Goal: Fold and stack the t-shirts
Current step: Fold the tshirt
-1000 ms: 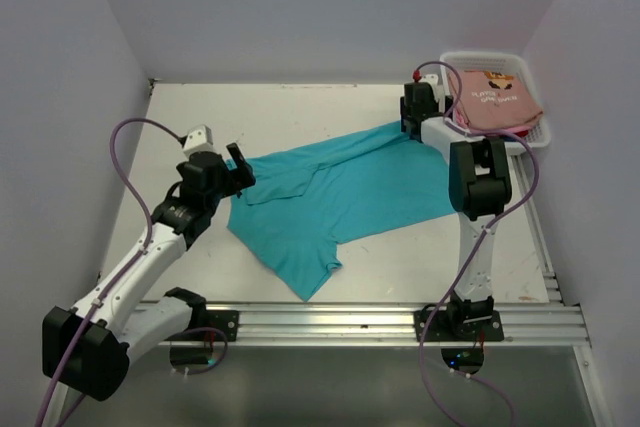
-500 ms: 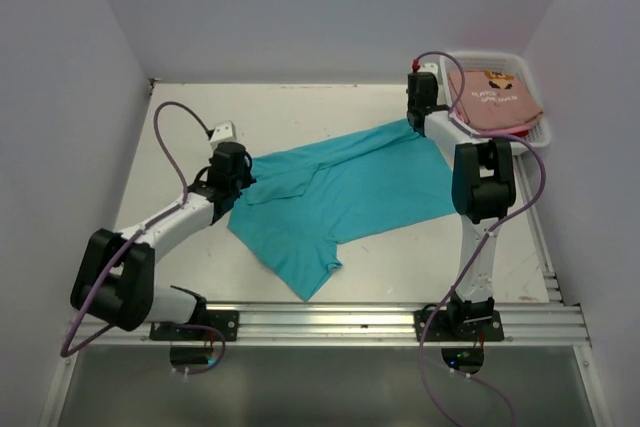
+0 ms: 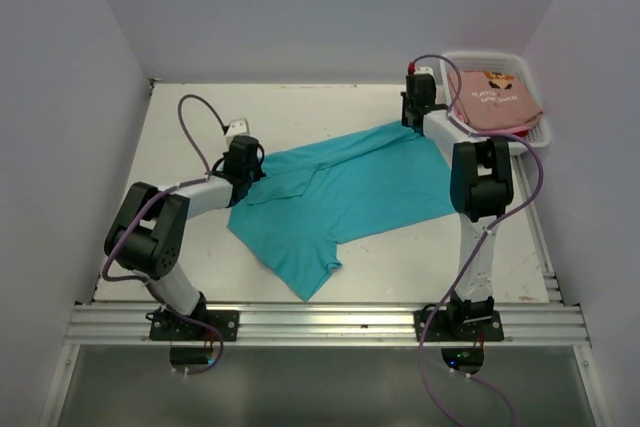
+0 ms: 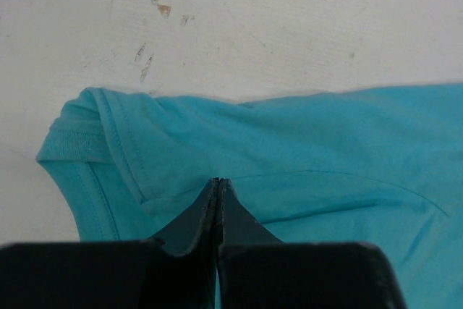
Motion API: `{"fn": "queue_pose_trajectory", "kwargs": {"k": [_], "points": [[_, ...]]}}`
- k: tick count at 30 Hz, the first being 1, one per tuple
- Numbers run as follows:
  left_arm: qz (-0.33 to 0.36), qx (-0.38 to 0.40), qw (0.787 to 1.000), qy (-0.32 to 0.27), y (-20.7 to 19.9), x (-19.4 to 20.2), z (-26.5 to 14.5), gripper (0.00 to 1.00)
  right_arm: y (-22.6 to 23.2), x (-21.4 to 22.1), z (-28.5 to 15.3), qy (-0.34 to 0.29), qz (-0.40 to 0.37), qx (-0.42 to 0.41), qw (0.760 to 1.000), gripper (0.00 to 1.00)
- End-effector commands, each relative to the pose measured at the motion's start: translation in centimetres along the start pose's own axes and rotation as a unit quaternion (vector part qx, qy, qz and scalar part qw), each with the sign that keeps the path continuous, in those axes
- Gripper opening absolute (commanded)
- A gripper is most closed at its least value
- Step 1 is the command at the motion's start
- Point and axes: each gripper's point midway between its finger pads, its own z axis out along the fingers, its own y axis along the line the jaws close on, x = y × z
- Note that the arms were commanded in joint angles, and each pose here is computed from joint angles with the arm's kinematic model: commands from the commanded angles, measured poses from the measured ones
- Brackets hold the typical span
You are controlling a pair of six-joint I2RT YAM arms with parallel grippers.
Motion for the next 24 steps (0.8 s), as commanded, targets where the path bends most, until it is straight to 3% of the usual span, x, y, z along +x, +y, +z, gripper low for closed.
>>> {"fn": "queue_pose_trajectory", "kwargs": {"k": [1,10,18,24], "points": [[-0.020,-0.002,1.000,-0.020,0.0,-1.1,1.7,0.00,1.0,0.4,0.3,0.009,0.011,-0.021,1.000,0.00],[-0.025,-0.037,0.999,0.024,2.2,1.6,3.0,0.00,1.3,2.7,0.0,0.038,0.008,-0.027,0.999,0.00],[-0.034,-0.044,0.998,0.031,3.9,-0.2,4.9,0.00,1.0,4.7,-1.3,0.075,0.015,-0.024,0.997,0.00],[-0.040,-0.025,0.998,0.045,4.8,-2.2,8.8,0.00,0.8,7.6,-3.0,0.117,0.015,-0.026,0.993,0.00]]}}
